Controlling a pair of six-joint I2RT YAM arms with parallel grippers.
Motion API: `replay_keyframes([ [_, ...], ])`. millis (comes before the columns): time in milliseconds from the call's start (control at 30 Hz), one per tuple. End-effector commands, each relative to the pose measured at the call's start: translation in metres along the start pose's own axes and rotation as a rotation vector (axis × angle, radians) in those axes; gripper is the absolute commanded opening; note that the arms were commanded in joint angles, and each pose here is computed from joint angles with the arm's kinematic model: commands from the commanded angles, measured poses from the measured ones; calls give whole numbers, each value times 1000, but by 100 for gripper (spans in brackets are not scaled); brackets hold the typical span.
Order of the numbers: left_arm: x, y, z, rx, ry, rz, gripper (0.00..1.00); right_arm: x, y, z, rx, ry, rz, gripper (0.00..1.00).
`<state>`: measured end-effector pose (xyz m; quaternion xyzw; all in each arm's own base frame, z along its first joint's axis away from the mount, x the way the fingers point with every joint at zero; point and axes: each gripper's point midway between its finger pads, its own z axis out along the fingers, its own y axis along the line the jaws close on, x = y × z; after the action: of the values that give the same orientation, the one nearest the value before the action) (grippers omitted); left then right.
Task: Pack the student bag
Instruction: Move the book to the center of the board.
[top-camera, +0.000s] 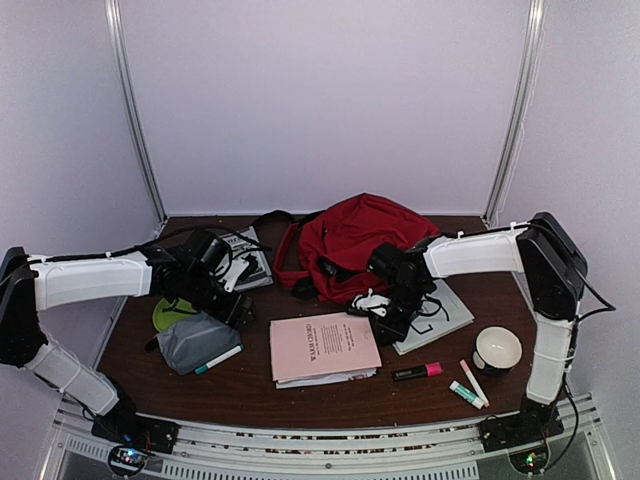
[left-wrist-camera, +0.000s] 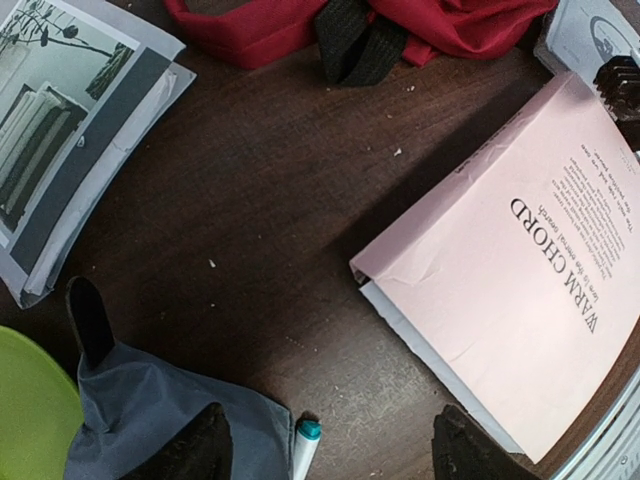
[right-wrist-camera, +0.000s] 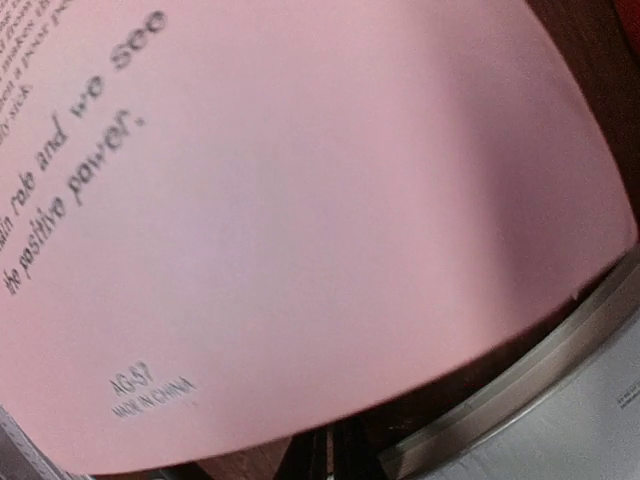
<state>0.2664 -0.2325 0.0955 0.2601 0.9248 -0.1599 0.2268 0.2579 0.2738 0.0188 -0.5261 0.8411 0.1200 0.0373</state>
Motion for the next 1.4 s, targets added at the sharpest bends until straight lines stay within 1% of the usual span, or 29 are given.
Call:
replay_keyframes([
  [0,-10,-4,-4,11,-45,6,72,32,-37,-6,44,58,130,7],
  [133,-4,-4,1,11,-22,5,71,57,-63,-21,80,62,196,6],
  [233,2,0,8,-20,11,0,71,61,-68,-35,54,20,228,6],
  [300,5,0,12,-30,19,-19,71,65,-76,-41,82,19,249,6],
  [400,7,-9,16,2,21,-30,71,77,-96,-48,137,32,314,6],
  [500,16,-20,19,28,55,-21,68,93,-110,-53,126,38,416,6],
  [633,35,-18,23,0,110,-23,68,114,-132,-62,148,33,513,6],
  [867,56,-21,40,-10,190,-4,67,129,-159,-78,202,-10,594,6],
  [933,57,-24,46,-9,199,4,67,123,-156,-86,188,-49,588,6],
  [1033,55,-33,53,-2,209,34,66,99,-129,-106,78,-184,532,9],
  [1133,48,-51,57,20,204,75,65,87,-106,-126,31,-286,490,13],
  [1233,42,-70,63,49,208,117,64,87,-90,-141,37,-340,444,16],
  [1367,20,-90,75,72,194,170,63,94,-73,-153,57,-361,390,17],
])
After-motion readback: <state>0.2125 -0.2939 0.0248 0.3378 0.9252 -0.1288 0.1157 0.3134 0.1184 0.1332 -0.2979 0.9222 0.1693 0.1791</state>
